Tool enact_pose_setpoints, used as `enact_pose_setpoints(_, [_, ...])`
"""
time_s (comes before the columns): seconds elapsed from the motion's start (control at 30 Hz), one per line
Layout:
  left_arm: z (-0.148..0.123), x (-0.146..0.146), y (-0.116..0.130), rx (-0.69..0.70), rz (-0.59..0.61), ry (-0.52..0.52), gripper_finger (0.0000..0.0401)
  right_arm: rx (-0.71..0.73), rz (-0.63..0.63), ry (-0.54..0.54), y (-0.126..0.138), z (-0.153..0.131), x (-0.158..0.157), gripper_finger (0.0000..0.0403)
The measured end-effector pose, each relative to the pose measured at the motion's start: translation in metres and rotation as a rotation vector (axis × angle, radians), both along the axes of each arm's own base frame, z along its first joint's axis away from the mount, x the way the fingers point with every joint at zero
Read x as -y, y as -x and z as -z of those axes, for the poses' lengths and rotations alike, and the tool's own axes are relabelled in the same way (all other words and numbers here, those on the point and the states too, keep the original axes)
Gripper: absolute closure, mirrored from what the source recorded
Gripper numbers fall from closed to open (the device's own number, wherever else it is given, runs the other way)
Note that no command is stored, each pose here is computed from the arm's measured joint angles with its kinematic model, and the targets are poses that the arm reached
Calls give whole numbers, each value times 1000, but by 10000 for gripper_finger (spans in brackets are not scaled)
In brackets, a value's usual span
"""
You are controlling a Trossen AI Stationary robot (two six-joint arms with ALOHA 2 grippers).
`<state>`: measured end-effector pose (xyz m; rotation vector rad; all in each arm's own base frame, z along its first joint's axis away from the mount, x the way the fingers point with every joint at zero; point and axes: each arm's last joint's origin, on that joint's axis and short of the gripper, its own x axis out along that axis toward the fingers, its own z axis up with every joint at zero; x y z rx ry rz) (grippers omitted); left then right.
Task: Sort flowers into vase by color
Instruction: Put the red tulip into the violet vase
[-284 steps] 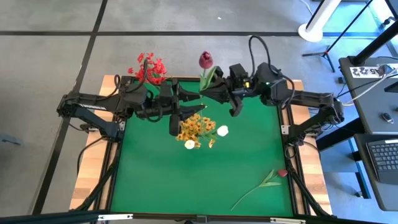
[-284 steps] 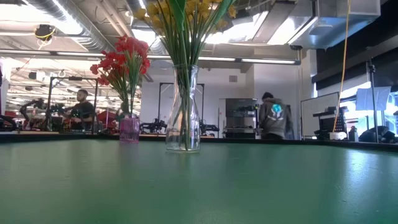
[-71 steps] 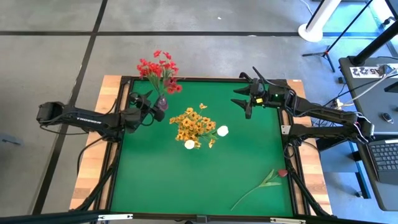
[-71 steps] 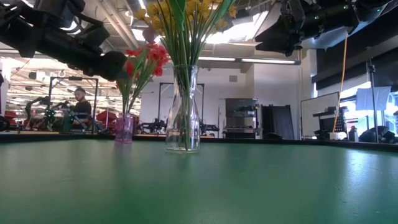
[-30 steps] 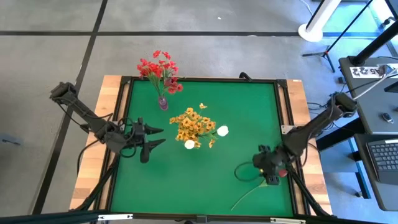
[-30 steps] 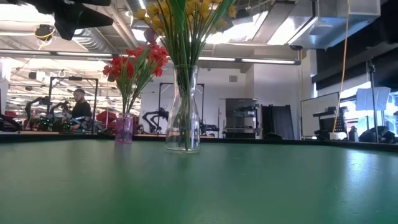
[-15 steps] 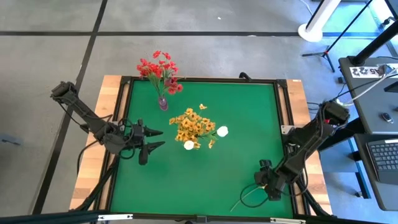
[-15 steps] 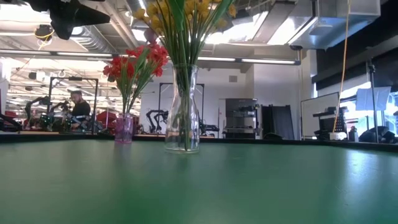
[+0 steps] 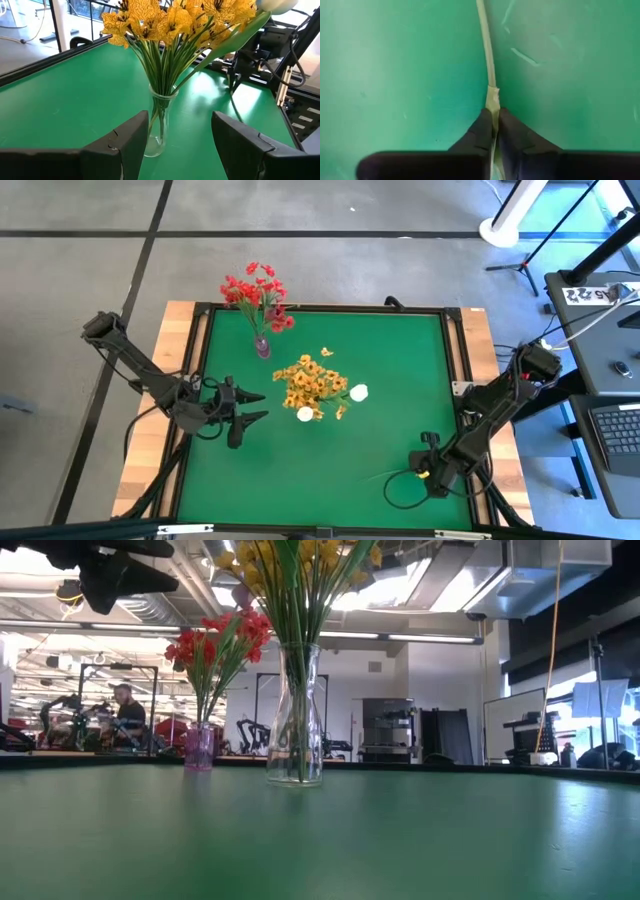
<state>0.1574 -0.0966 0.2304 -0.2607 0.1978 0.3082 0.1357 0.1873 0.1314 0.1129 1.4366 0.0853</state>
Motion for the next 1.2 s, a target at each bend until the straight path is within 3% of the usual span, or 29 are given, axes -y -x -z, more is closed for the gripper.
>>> enact_pose_setpoints(0.13, [-1,0,0,14,0,10,189,-8,-20,10,-11,-9,0,379])
enact_pose_setpoints(0.2, [-2,1,-1,20,1,16,189,-35,-45,66,-16,-17,4,391])
enact_pose_setpoints(0.43, [-15,6,-4,85,106,93,190,8,-96,201,-48,-71,11,399])
enact_pose_setpoints(0.57, [-39,11,-6,128,167,94,190,75,-142,282,-62,-106,16,399])
enact_pose_setpoints(0.87, [-111,14,-5,254,199,-52,190,214,-227,413,-80,-168,24,401])
enact_pose_setpoints(1.07, [-152,3,-3,318,101,-128,190,325,-279,392,-85,-199,20,402])
enact_pose_setpoints(1.2, [-167,-2,-3,361,128,-106,190,380,-325,364,-88,-213,18,402])
